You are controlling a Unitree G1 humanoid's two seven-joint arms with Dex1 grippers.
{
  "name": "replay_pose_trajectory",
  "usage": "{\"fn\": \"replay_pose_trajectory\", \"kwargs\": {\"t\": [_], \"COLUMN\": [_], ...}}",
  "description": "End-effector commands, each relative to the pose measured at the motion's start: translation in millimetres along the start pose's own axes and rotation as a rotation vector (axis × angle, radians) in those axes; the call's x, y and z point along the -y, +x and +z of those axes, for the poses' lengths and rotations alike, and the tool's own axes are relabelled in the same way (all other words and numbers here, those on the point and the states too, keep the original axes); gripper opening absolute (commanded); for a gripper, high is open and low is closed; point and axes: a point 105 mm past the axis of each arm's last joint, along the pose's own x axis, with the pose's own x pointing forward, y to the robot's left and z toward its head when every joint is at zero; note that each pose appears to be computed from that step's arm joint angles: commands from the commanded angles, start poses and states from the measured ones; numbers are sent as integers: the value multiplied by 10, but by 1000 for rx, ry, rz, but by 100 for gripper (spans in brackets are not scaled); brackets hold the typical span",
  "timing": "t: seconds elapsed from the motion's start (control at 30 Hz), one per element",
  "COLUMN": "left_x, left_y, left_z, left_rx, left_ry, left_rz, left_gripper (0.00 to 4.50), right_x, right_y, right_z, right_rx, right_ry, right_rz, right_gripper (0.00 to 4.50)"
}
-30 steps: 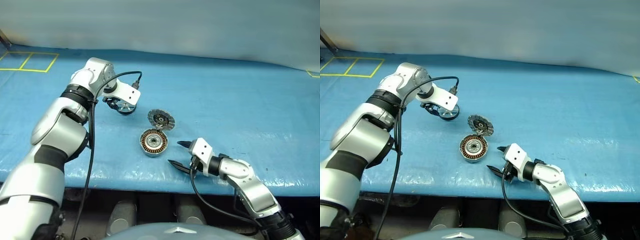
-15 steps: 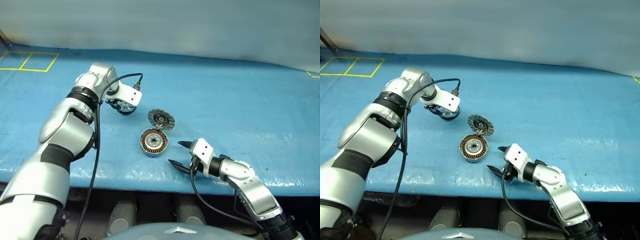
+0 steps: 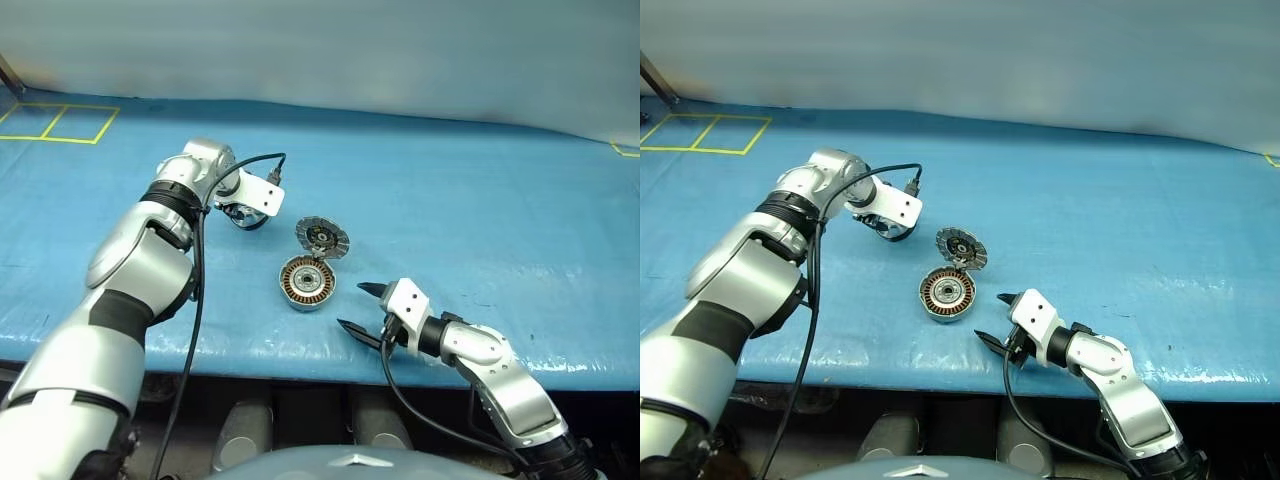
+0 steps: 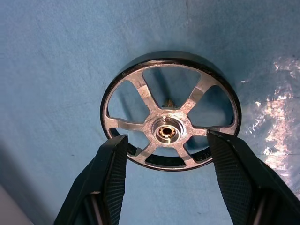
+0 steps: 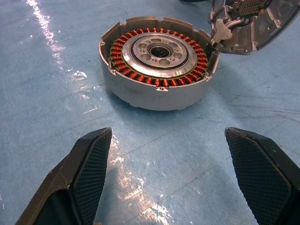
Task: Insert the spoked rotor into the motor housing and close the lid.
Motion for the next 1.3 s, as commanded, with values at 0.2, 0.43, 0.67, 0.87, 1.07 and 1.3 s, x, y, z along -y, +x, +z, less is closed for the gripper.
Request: {"fn": "replay_pose_trajectory", "kwargs": {"t": [0.2, 0.43, 0.67, 0.87, 1.07, 1.3], "left_x": [60, 55, 0, 12, 59, 115], "left_y": [25, 36, -22, -9, 27, 83], "left_z": [-72, -91, -127, -129, -135, -73], "left_rx": [-4, -6, -15, -12, -15, 9], "left_ry": [-12, -13, -19, -28, -43, -55], "left_rz": [-5, 18, 36, 37, 18, -7], "left_gripper": [290, 290, 290, 290, 290, 138], "right_x": [16, 18, 8, 2, -6, -8], "right_y": [-11, -2, 14, 21, 20, 11], "right_z": [141, 146, 140, 138, 135, 133], "right_rx": [45, 46, 45, 46, 47, 44], "right_ry": [-32, -35, -40, -39, -37, -37], "right_rz": [-9, -5, 0, 0, -2, -6], "right_gripper": [408, 408, 408, 408, 408, 408]}}
